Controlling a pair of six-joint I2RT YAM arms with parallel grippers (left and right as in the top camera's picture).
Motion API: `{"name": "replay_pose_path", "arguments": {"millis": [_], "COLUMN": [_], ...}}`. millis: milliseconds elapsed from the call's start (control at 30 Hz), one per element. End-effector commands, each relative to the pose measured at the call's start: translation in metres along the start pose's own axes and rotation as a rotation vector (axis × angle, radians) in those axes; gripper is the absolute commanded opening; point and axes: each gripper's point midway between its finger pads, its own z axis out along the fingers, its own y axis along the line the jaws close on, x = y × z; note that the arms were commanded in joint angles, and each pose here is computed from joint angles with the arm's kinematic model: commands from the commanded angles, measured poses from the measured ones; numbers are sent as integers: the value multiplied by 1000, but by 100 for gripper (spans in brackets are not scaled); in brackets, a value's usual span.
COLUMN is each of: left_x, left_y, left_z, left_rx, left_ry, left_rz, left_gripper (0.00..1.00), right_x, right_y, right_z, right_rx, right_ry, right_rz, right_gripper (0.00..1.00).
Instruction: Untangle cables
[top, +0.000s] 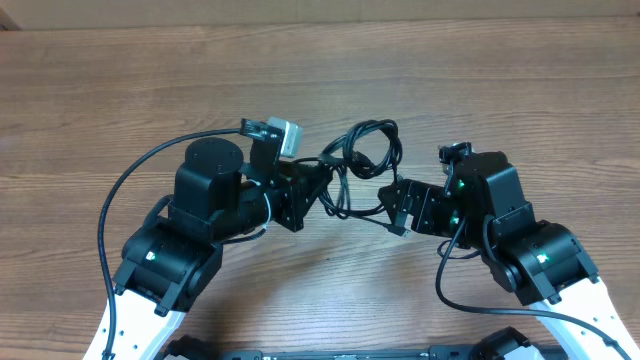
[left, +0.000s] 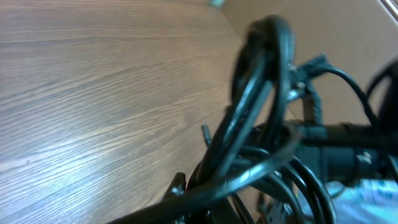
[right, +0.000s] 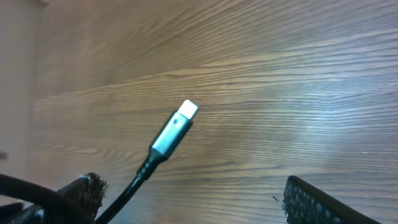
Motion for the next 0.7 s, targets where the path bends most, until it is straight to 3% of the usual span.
{"name": "replay_pose_path", "arguments": {"millis": [0, 267, 467, 667], "left_x": [0, 11, 26, 33], "left_y": [-26, -23, -14, 10], "left_z": [-14, -16, -17, -18], "left_rx": [109, 96, 66, -60], "left_ry": [-8, 28, 85, 119], "left_rz": [153, 226, 326, 307], "left_gripper": [4, 4, 4, 4], "right_x": [-10, 4, 4, -18], "right_y": [-37, -92, -80, -54], "right_z": [-8, -27, -28, -53], "right_rx": [205, 490, 434, 340], "right_ry": [-80, -99, -80, -173], "right_rz": [35, 148, 154, 142], "right_gripper": [90, 91, 90, 90]}}
